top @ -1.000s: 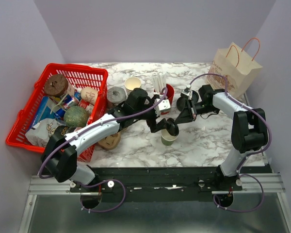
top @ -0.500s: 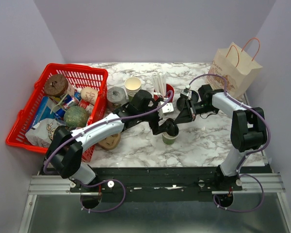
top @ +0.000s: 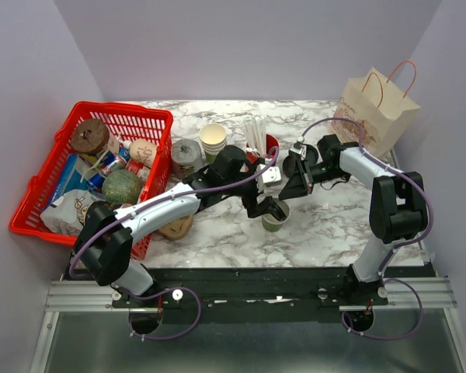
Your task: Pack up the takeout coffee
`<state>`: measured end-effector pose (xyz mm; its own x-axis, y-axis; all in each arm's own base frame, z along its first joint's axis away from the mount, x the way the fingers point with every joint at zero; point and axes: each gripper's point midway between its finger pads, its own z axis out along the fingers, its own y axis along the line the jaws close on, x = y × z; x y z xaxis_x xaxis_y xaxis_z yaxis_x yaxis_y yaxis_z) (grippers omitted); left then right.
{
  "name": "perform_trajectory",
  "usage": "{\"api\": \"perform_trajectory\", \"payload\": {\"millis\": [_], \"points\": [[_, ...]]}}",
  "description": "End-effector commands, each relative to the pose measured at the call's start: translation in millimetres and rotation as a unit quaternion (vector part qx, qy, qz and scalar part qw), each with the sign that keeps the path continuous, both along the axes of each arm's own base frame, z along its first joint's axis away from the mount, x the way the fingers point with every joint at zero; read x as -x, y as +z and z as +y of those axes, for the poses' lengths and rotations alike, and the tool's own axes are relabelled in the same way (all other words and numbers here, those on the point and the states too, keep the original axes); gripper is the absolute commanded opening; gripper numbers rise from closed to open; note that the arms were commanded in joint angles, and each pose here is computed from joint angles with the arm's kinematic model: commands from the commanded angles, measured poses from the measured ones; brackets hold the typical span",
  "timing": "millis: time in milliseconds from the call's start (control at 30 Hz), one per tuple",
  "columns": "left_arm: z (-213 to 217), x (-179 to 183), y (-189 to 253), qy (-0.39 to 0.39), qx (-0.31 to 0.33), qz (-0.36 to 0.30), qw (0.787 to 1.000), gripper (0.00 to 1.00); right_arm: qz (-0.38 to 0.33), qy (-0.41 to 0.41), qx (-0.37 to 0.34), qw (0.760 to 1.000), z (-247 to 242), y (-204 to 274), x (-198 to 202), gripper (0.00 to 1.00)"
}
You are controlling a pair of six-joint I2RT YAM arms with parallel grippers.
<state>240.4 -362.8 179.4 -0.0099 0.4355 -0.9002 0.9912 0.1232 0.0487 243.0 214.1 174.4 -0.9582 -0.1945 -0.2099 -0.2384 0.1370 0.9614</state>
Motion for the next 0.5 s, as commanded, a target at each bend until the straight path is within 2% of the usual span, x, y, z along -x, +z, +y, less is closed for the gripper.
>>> {"api": "perform_trajectory", "payload": {"millis": [0, 267, 367, 467], "points": [[-13, 7, 13, -0.026, 0.025, -0.008, 0.999, 0.96, -0.017, 0.001, 0.010, 1.000, -1, 2, -3, 0.26], [-17, -1, 13, -0.013, 0.024, -0.019, 0.999, 0.95, -0.085, -0.010, 0.017, 0.996, -14, 16, -13, 0.30], [-20, -4, 14, -0.010, 0.025, -0.020, 0.999, 0.95, -0.116, -0.017, 0.032, 0.993, -21, 19, -16, 0.36], [-22, -8, 16, -0.005, 0.027, -0.021, 0.999, 0.95, -0.144, -0.012, 0.056, 0.988, -26, 12, -15, 0.53]]}}
